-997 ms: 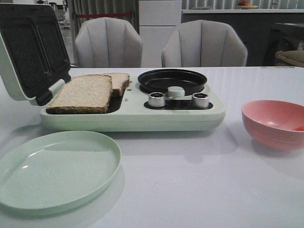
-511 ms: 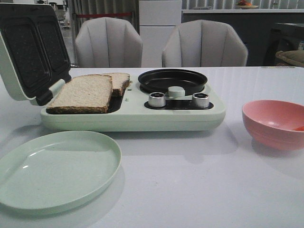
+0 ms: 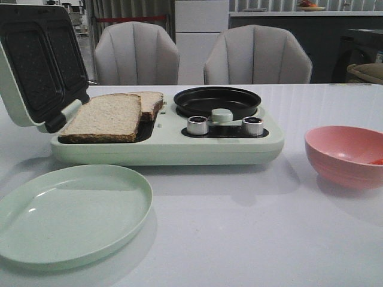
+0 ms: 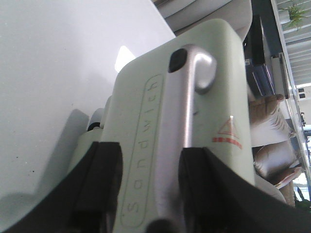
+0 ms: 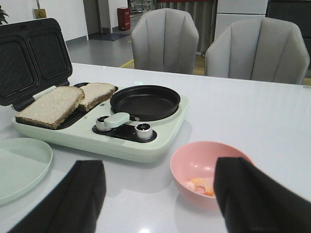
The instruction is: Make breakfast with bread and shrimp
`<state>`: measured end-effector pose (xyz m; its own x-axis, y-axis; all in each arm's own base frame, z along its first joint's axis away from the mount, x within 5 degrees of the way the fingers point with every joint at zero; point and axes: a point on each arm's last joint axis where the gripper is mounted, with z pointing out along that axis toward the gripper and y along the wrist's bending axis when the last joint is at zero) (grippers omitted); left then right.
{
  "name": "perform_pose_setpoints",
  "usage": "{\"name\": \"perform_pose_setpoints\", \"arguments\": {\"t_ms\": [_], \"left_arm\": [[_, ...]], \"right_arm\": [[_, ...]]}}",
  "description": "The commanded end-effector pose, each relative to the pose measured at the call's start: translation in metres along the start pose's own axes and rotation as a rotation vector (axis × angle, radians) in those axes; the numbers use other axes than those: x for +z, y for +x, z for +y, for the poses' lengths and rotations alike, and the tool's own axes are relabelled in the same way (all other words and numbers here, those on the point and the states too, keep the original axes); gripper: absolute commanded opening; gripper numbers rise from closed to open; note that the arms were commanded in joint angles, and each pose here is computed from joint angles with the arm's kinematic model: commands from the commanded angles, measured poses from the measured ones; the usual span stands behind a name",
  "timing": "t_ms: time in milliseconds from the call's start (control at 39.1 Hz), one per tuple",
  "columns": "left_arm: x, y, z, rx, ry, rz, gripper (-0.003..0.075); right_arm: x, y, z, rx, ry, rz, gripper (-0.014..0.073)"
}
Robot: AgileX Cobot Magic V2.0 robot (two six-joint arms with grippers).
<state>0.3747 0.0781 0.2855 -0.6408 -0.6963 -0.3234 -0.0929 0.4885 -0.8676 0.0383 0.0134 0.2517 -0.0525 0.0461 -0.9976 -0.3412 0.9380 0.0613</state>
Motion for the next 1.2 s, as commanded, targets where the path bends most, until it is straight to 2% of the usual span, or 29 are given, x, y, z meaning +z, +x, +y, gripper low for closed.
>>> {"name": "perform_pose_setpoints", "arguments": {"t_ms": [0, 153, 332, 639, 946, 1074, 1176], "left_arm": [[-0.007, -0.004, -0.027, 0.04, 0.098, -0.033, 0.0341], [0.001, 0.003, -0.037, 0.085, 0.19, -0.006, 0.0341], [0.017, 0.017, -0.047, 0.118, 0.195, 0.049, 0.0317], [0.046, 0.05, -0.072, 0.186, 0.236, 0.137, 0.0107], [0.082, 0.108, -0.107, 0.404, 0.298, 0.245, 0.0115], [0.096, 0.131, -0.115, 0.488, 0.256, 0.254, 0.0131], [0.103, 0.14, -0.116, 0.548, 0.205, 0.245, 0.0195]], "right_arm": [[-0.005, -0.017, 0.001, -0.004, -0.01, -0.132, 0.0571], [-0.005, -0.017, 0.001, -0.004, -0.01, -0.132, 0.0571], [-0.005, -0.017, 0.001, -0.004, -0.01, -0.132, 0.0571], [-0.005, -0.017, 0.001, -0.004, -0.01, -0.132, 0.0571], [-0.005, -0.017, 0.001, -0.004, -0.01, -0.132, 0.0571], [-0.005, -0.017, 0.001, -0.004, -0.01, -0.132, 0.0571], [-0.005, -0.017, 0.001, -0.004, -0.01, -0.132, 0.0571]]}}
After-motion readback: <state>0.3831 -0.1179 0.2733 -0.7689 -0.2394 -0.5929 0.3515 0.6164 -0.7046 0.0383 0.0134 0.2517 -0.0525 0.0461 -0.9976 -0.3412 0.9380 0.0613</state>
